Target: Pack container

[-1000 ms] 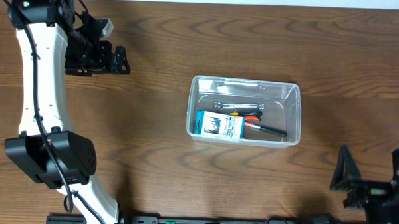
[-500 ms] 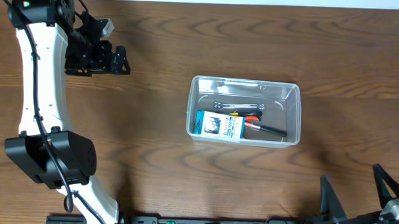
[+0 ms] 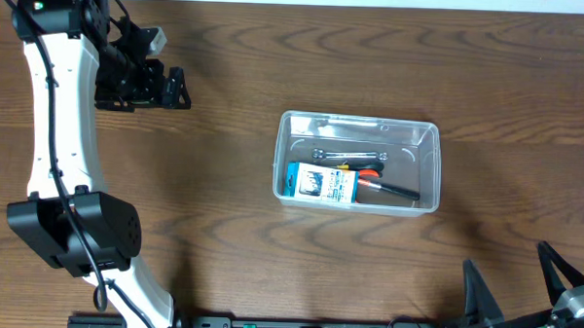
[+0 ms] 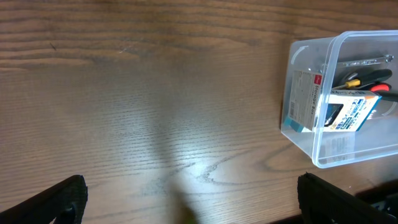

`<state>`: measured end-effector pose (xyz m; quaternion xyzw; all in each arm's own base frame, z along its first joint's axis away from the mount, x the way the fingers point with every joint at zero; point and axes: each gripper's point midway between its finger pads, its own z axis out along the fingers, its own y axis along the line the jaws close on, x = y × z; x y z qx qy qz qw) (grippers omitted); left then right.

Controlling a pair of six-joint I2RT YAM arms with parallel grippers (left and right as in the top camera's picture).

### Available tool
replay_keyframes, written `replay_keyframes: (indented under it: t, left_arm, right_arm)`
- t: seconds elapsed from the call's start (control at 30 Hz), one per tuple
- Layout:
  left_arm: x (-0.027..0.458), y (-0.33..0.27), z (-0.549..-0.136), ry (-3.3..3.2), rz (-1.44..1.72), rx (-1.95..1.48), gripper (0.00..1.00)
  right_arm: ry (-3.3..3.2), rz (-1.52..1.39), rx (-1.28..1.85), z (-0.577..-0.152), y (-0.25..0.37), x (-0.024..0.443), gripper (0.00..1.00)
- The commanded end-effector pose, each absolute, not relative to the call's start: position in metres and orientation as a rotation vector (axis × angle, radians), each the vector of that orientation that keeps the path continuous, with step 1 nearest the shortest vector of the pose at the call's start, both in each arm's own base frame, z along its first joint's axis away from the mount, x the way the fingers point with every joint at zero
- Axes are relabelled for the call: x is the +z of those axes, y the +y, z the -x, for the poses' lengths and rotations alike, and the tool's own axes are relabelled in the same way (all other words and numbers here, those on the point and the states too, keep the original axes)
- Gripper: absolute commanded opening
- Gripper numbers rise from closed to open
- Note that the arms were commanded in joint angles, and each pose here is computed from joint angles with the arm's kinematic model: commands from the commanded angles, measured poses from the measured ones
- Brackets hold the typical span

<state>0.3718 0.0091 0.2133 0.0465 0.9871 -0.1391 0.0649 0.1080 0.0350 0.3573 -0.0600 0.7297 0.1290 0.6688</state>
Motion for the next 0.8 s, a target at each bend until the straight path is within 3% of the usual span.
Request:
replay_keyframes:
  t: [0.0, 0.77]
  left_arm:
    - [0.211, 0.01, -0.371, 2.99, -0.147, -0.41, 0.98]
    - [0.211, 0.01, -0.371, 2.99, -0.147, -0.41, 0.98]
  right_arm:
    - [1.648, 0.127, 0.302, -0.109, 0.036, 0.356, 0.99]
    - [1.547, 0.004, 0.097, -0.115, 0.012, 0.37, 0.99]
